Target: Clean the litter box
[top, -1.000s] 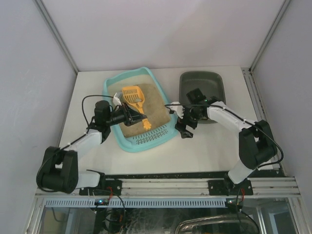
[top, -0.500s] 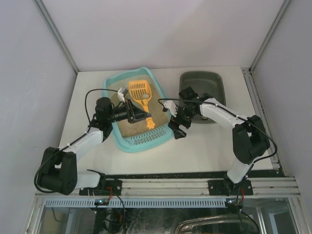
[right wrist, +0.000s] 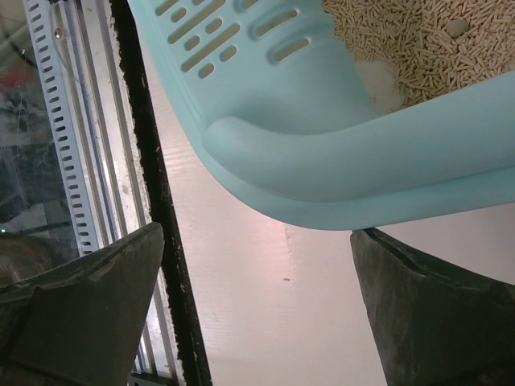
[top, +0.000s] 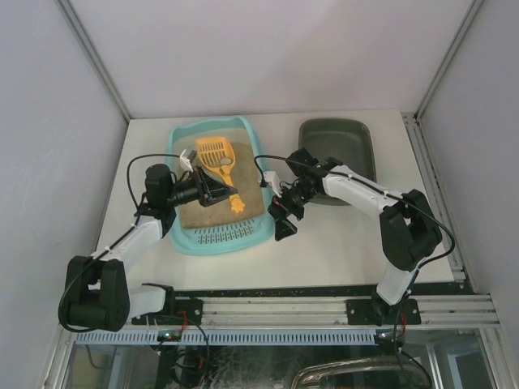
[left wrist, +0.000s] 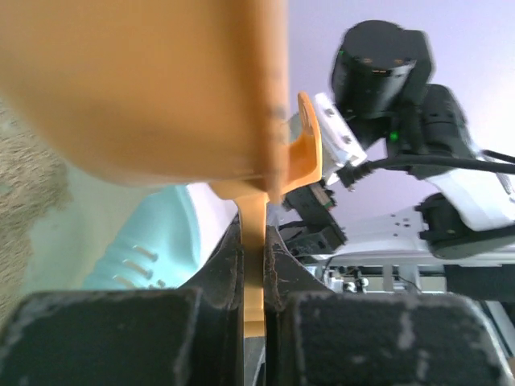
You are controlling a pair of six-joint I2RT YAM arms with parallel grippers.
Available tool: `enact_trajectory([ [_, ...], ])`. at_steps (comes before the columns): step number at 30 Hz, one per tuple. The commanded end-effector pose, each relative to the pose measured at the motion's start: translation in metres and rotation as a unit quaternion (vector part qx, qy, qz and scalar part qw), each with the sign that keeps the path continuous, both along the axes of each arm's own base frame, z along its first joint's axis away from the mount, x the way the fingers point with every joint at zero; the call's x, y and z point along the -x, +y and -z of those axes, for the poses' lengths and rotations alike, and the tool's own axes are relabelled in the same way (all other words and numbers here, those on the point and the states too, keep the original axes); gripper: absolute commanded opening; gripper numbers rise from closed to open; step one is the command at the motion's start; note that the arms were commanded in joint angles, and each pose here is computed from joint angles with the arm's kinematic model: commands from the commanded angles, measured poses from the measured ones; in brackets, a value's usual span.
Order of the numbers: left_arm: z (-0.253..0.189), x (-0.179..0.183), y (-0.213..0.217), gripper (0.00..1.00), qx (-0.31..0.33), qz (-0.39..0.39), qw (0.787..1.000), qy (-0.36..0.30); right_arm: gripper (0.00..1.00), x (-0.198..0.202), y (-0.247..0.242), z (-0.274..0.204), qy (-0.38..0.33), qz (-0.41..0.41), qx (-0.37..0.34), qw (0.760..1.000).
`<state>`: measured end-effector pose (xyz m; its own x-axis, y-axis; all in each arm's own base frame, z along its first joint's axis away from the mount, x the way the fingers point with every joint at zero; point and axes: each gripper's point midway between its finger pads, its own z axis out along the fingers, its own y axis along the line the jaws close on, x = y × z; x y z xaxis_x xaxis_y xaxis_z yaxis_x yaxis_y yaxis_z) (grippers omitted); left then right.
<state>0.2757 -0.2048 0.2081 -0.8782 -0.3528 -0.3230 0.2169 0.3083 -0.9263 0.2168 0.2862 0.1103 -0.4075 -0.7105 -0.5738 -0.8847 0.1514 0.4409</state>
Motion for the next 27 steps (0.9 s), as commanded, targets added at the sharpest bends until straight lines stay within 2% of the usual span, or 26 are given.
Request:
enact_trajectory([
  [1, -0.081, 0.015, -0.007, 0.0, 0.149, 0.046, 0.983, -0.097, 1.0, -0.008, 0.031, -0.039, -0.033, -0.026, -0.089, 0.995],
  [3, -0.083, 0.011, -0.014, 0.0, 0.153, 0.06, 0.984, -0.073, 1.0, -0.011, 0.021, -0.044, -0.049, -0.028, -0.08, 0.995],
  [5, -0.08, 0.003, -0.021, 0.0, 0.123, 0.057, 0.988, -0.072, 1.0, -0.015, 0.003, -0.059, -0.057, -0.021, -0.08, 0.995],
  [6, -0.072, -0.001, -0.026, 0.0, 0.088, 0.053, 0.993, -0.056, 1.0, -0.017, -0.008, -0.069, -0.057, -0.011, -0.084, 0.995],
  [8, -0.06, -0.008, -0.035, 0.0, -0.027, 0.052, 0.996, -0.068, 1.0, -0.021, -0.033, -0.091, -0.057, 0.015, -0.101, 0.993],
  [10, -0.059, -0.01, -0.045, 0.0, -0.112, 0.072, 0.988, -0.081, 1.0, -0.017, -0.061, -0.111, -0.06, 0.041, -0.123, 0.99],
  [14, -0.061, -0.034, -0.074, 0.0, -0.179, 0.1, 0.976, -0.08, 1.0, -0.008, -0.119, -0.127, -0.059, 0.133, -0.16, 0.976],
  [16, -0.047, -0.045, -0.09, 0.0, -0.23, 0.121, 0.964, -0.061, 1.0, -0.004, -0.141, -0.127, -0.058, 0.182, -0.165, 0.968],
  [20, -0.049, -0.063, -0.143, 0.0, -0.304, 0.152, 0.936, -0.089, 1.0, 0.006, -0.168, -0.124, -0.048, 0.249, -0.202, 0.946],
  [23, -0.028, -0.081, -0.174, 0.0, -0.354, 0.157, 0.918, -0.086, 1.0, -0.001, -0.186, -0.123, -0.033, 0.302, -0.239, 0.922],
  [27, 0.023, -0.108, -0.197, 0.0, -0.389, 0.13, 0.909, -0.073, 1.0, -0.012, -0.196, -0.126, -0.046, 0.315, -0.237, 0.918],
])
